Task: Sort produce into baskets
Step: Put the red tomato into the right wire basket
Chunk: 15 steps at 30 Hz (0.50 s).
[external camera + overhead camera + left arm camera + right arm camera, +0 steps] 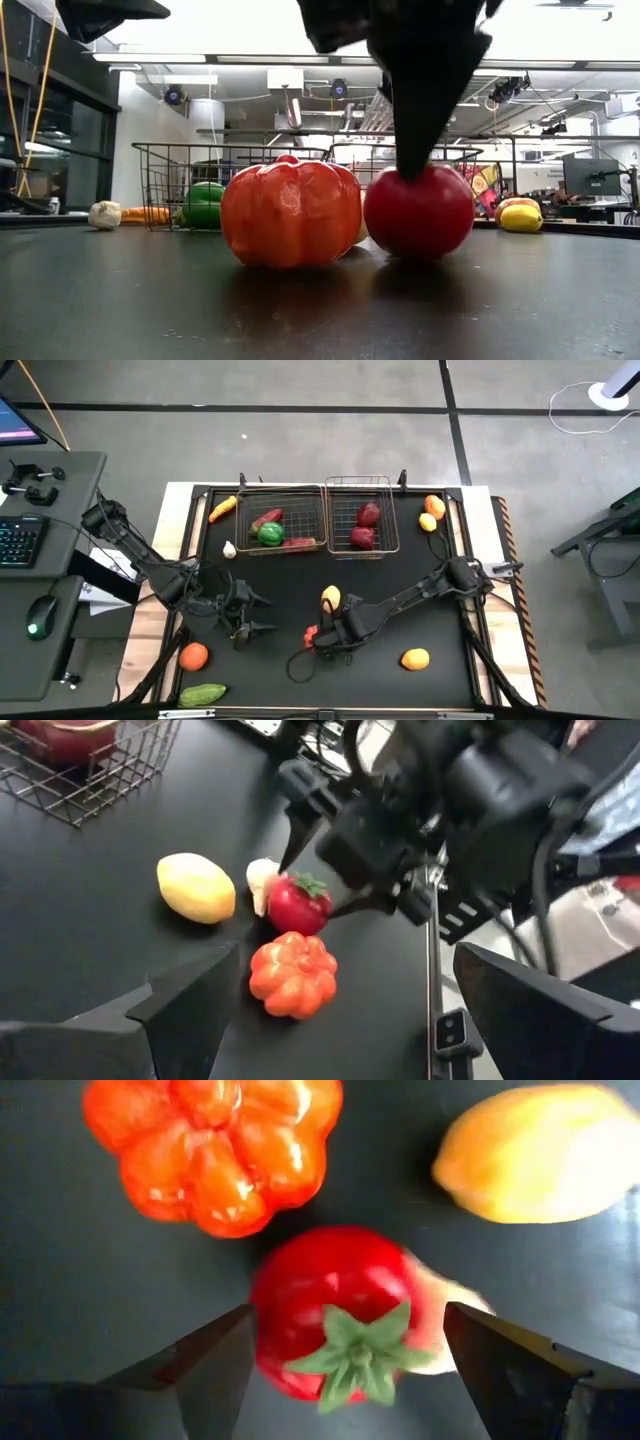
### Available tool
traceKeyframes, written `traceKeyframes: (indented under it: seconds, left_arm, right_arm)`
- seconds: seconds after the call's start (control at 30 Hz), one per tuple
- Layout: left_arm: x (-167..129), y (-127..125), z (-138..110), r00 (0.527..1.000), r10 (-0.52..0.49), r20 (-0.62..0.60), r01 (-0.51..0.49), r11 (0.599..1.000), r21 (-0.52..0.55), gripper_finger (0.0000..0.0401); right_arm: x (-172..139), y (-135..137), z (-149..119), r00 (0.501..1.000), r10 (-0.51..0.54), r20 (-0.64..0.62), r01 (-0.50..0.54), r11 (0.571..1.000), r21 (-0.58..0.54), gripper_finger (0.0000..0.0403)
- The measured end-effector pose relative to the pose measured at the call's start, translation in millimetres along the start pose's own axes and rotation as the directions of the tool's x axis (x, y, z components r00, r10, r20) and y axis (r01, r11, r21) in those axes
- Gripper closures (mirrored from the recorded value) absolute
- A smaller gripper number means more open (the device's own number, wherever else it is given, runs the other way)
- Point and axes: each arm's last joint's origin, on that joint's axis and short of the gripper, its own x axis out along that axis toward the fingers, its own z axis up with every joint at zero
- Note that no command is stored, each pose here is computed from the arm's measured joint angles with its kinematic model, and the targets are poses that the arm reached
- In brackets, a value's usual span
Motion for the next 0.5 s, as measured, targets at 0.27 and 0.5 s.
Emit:
traceKeyframes:
  seconds: [0.27, 0.5]
  left_arm:
    - [0.0, 0.8, 1.0, 0.999, 0.027, 0.033, -0.026, 0.999, -0.047, 0.0047]
    - [2.6, 4.2, 4.7, 0.996, 0.065, 0.067, -0.059, 0.994, -0.094, 0.0047]
  right_arm:
    - [21.6, 0.1, 5.4, 0.998, 0.007, -0.059, -0.01, 0.999, -0.039, 0.0088]
    - [25.6, 1.1, 7.0, 0.999, 0.013, -0.052, -0.016, 0.997, -0.071, 0.0088]
